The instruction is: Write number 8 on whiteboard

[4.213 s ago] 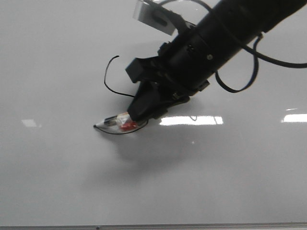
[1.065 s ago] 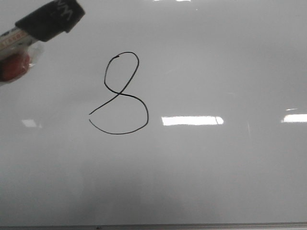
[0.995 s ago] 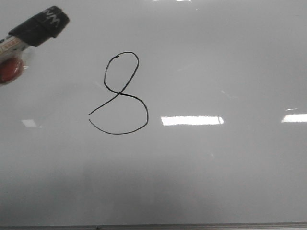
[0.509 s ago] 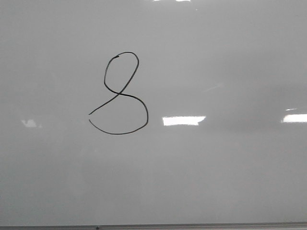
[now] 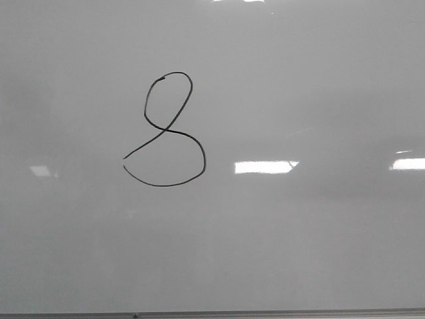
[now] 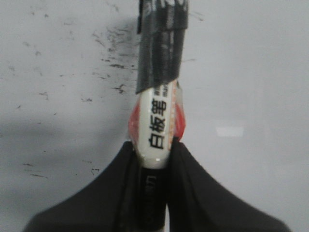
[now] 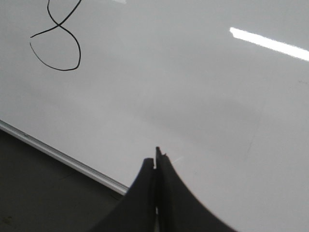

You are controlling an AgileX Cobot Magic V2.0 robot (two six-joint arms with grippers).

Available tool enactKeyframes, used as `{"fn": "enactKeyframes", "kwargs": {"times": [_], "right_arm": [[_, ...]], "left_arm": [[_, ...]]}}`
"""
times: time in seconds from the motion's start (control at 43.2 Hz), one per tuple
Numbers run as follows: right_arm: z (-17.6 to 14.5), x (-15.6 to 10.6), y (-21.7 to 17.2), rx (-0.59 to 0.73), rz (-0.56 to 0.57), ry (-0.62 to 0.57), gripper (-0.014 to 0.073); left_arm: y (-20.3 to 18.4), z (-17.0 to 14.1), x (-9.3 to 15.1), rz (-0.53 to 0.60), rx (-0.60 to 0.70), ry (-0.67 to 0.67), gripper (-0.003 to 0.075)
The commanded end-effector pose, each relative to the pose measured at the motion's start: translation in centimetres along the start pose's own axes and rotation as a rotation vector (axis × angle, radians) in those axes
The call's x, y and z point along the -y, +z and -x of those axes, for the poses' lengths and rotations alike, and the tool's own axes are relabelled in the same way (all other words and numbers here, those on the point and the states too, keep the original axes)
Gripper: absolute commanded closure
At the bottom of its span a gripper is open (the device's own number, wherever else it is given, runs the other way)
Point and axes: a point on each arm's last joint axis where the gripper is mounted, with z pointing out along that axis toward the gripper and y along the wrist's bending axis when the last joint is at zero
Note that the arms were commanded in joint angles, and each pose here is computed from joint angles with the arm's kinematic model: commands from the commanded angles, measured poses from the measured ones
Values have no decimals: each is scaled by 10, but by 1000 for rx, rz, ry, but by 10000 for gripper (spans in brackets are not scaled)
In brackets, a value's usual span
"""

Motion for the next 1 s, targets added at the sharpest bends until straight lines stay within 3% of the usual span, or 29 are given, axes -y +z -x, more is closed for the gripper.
{"fn": "enactKeyframes", "kwargs": {"times": [0.0,0.347,0.972], "right_arm": [[14,4,-4,93,-42,21,664],[14,4,-4,93,-42,21,664],[14,4,-4,94,-41,23,664]], "left_arm": [[9,18,-6,59,117,-27,699],[46,18,-11,81,55,-30,684],[47,21,-12,93,78,-23,666]]}}
